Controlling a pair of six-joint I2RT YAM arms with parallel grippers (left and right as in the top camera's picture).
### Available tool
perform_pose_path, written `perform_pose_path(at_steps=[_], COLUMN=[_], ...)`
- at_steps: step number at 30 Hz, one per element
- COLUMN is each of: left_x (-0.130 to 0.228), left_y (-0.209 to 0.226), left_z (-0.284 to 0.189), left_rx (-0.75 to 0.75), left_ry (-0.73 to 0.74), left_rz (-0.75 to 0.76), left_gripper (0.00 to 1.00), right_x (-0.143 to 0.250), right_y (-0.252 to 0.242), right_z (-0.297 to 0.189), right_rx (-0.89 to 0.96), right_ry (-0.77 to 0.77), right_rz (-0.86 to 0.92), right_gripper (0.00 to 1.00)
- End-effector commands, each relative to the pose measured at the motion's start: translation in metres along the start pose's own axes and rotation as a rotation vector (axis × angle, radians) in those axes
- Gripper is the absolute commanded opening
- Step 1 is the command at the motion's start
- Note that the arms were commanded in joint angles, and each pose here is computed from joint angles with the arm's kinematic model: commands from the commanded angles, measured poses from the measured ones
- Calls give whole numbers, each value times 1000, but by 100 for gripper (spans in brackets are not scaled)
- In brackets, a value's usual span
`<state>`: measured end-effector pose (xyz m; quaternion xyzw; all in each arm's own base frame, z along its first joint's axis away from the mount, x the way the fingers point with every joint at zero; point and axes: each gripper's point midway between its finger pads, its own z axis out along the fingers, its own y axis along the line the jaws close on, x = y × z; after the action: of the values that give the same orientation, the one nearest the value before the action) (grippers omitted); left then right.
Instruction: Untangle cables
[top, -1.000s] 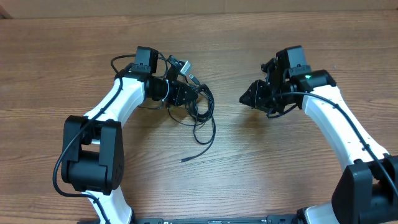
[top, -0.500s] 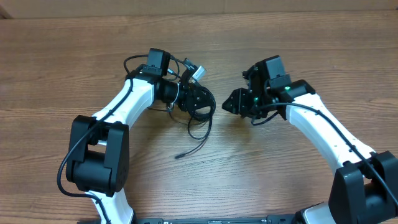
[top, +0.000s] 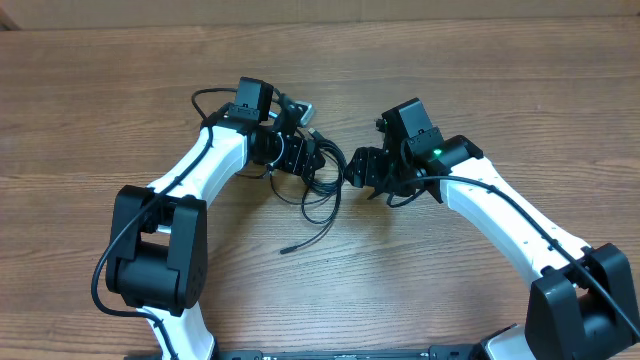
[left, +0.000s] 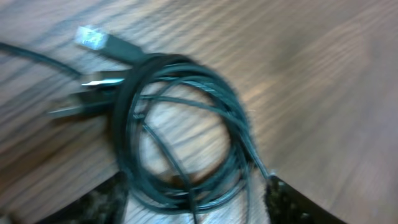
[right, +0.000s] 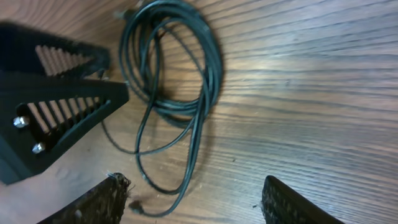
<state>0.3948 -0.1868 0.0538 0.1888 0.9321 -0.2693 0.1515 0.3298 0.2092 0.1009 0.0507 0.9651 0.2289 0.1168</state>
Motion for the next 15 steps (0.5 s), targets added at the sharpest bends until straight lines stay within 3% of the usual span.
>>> perform_pose_path(at_steps=[1, 9, 15], left_x=[-3, 4, 7], left_y=[18, 8, 10], left_z=[0, 15, 19], left_rx=[-111, -124, -190], left_ry=[3, 41, 54], left_rz=[-79, -44, -20], left_gripper=[74, 71, 64], right_x=[-7, -4, 11], right_y=[-12, -21, -24], right_z=[2, 23, 43], right_rx=[65, 28, -46], right_ry=[-51, -94, -87], right_rz=[64, 155, 137], right_gripper=[68, 59, 42])
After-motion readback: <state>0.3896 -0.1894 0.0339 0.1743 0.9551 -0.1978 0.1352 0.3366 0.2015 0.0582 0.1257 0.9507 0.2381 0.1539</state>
